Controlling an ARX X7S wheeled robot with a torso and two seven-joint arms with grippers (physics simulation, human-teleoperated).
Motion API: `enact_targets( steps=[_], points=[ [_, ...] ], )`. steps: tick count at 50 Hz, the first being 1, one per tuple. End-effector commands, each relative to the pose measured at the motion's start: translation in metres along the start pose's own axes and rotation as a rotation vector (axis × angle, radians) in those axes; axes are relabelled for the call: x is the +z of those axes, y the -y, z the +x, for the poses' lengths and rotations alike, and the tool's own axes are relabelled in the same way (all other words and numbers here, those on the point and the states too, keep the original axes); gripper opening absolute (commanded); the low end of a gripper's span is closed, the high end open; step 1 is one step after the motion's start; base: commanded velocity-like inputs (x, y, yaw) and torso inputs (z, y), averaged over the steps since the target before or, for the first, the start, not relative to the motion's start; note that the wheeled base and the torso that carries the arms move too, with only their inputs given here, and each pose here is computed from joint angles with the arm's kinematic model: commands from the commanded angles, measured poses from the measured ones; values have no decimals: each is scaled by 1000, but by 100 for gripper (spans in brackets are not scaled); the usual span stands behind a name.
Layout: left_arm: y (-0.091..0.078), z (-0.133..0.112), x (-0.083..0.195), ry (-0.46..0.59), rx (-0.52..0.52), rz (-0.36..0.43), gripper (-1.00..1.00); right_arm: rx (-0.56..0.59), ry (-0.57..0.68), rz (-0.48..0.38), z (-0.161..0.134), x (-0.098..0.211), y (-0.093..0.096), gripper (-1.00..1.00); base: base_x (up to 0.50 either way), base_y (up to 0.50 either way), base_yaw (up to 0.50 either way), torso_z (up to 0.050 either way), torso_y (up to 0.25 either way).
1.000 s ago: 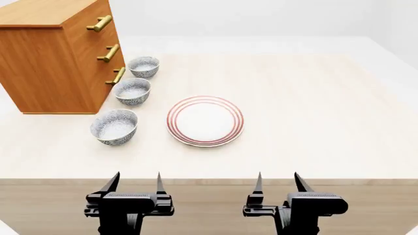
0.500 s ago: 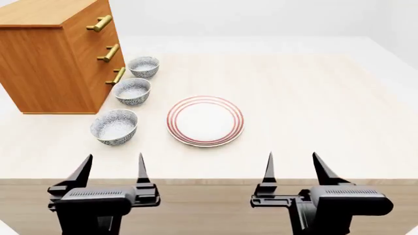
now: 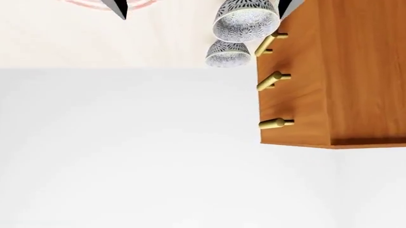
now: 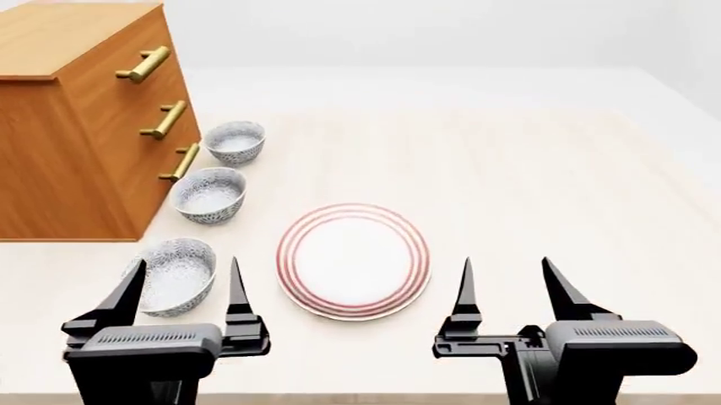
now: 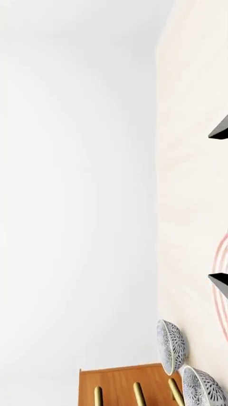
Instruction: Put the bowl in the middle on the plate.
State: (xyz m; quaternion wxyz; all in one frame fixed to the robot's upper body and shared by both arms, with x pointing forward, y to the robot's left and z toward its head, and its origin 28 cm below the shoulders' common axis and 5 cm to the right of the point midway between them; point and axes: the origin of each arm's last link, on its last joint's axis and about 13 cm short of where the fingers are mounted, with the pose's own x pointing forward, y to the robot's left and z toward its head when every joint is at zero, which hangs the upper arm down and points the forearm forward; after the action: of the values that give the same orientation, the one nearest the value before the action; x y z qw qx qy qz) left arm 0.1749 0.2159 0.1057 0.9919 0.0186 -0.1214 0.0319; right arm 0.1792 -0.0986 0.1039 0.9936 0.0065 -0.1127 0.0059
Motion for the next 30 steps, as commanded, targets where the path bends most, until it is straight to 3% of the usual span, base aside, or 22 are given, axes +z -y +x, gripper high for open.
enact_targets(
  steps=[1,30],
  points=[
    [0,-1,2,7,0,-1,100,4,-4,-1,0,0,-1,100,500,0,0,0,0],
    [1,-2,4,9,-6,-3,100,6,-4,-1,0,-3,-1,100,500,0,0,0,1]
  ],
)
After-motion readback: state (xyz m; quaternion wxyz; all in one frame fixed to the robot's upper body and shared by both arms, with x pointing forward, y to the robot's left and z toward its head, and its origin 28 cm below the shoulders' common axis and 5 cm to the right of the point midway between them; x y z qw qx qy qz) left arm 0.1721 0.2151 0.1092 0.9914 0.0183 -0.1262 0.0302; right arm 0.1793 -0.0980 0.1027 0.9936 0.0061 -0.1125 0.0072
